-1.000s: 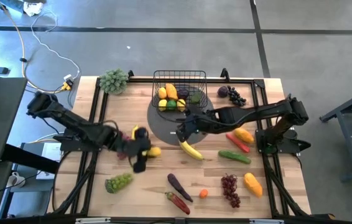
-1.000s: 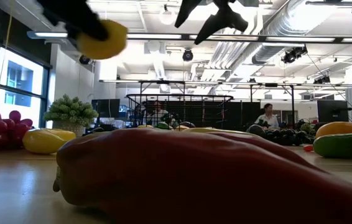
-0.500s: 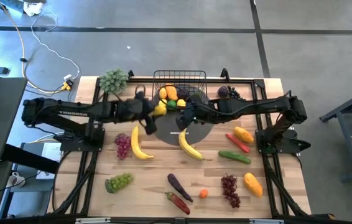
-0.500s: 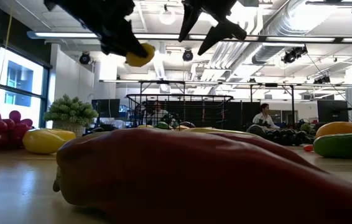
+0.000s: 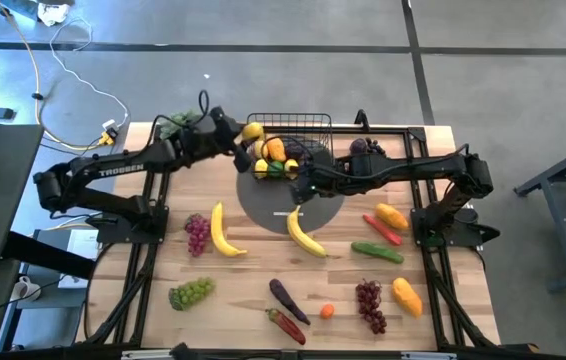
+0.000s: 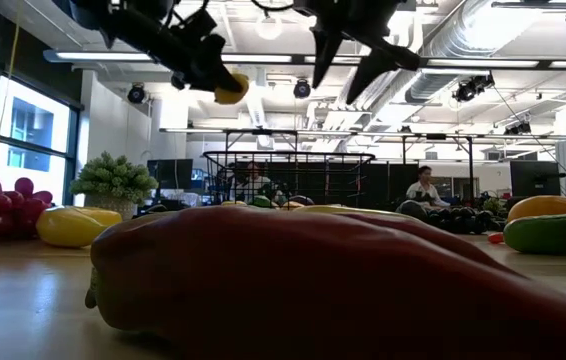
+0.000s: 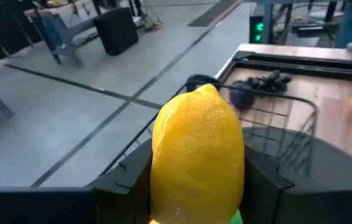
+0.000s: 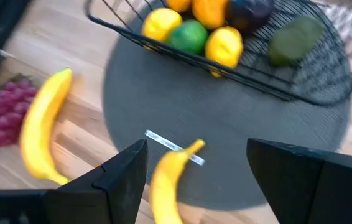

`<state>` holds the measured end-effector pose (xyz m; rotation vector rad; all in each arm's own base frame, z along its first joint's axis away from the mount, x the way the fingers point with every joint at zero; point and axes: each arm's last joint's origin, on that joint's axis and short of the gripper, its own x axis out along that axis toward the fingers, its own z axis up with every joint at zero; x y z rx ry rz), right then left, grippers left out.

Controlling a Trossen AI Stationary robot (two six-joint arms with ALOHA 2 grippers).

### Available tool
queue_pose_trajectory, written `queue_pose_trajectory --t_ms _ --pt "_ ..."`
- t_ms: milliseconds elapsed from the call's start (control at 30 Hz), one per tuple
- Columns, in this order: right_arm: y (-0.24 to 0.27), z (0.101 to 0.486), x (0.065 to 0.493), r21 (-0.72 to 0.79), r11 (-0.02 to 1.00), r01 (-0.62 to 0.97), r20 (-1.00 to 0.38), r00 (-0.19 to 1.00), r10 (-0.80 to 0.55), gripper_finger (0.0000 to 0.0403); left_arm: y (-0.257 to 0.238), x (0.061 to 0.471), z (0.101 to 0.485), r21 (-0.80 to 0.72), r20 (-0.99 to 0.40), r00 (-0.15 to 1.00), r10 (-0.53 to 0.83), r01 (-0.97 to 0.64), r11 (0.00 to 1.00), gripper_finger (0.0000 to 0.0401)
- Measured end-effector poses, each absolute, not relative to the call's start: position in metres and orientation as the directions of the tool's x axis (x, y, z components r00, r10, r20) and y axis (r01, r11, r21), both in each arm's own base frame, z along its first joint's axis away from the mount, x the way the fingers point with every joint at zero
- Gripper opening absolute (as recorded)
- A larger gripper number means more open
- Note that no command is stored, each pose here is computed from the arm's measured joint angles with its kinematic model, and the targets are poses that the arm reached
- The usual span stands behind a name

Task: Build produce basket
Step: Put the yellow lemon into the black wire basket

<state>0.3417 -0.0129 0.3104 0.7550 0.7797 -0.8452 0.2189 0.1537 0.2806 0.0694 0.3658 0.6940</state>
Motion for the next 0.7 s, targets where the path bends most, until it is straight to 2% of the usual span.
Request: queue_pose_trajectory --t_ms 333,700 --pt "-0.011 0.305 0.331 0.207 0.381 0.901 -0.885 0.338 -0.320 0.0254 0.191 0.226 0.255 0.162 -0.318 0.688 0.652 -0.639 0.752 0.0158" --pt "-0.009 0.304 0.328 0.205 0.351 0.914 -0.908 0.311 -0.280 0.0254 0.204 0.240 0.215 0.142 -0.440 0.654 0.615 -0.625 0.767 0.0158"
